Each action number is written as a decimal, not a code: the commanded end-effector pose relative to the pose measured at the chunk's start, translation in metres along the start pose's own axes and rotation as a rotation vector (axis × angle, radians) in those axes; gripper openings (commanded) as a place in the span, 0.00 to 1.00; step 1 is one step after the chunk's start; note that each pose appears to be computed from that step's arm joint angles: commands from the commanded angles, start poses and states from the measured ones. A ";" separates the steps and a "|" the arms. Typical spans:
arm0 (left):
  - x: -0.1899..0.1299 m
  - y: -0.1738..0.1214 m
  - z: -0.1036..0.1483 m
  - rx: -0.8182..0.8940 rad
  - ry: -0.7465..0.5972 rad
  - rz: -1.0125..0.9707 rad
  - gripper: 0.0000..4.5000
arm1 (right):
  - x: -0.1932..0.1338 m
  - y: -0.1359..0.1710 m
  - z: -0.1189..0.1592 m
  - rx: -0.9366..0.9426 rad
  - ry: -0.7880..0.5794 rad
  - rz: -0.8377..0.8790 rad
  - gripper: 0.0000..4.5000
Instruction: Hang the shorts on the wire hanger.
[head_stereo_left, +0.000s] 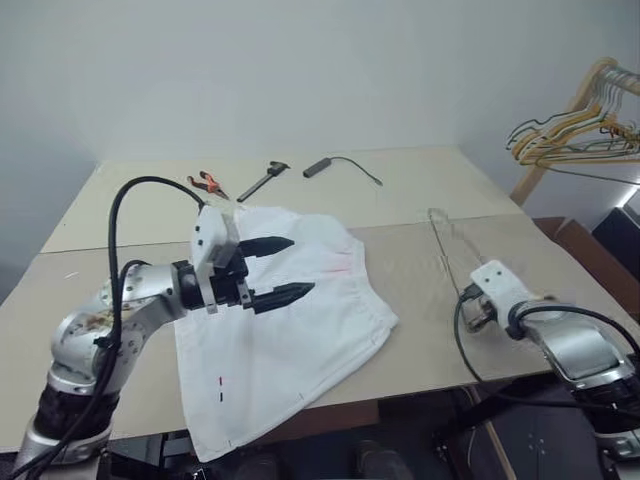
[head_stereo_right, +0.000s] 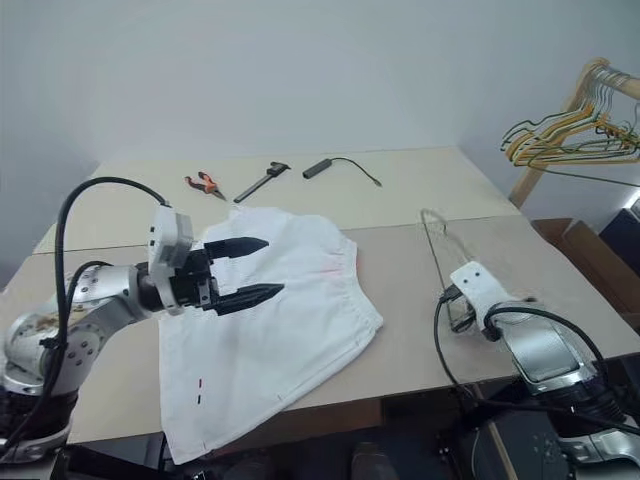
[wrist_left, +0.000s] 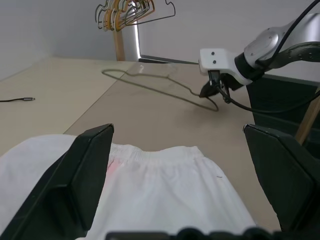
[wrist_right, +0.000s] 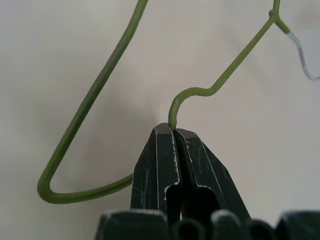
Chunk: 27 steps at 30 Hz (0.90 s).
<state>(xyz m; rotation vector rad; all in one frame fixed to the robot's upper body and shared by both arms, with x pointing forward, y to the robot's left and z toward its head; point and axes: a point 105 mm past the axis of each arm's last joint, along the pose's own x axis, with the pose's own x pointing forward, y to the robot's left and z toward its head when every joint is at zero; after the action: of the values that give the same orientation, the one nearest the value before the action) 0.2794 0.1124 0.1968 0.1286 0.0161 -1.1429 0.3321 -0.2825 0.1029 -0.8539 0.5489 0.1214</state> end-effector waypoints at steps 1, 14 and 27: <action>0.004 0.009 0.017 0.044 -0.048 0.007 1.00 | -0.019 -0.026 0.054 -0.470 -0.366 -0.211 0.02; 0.016 0.040 0.026 -0.042 0.119 -0.070 1.00 | -0.045 -0.016 0.117 -1.231 -0.984 -0.406 0.02; 0.039 0.028 -0.004 -0.035 0.283 -0.208 0.91 | -0.058 -0.017 0.154 -1.256 -1.136 -0.520 0.00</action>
<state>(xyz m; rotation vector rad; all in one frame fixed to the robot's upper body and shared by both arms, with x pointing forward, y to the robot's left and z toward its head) 0.3232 0.0937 0.1842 0.2144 0.3385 -1.3001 0.3510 -0.1745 0.2014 -1.8846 -0.8934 0.5283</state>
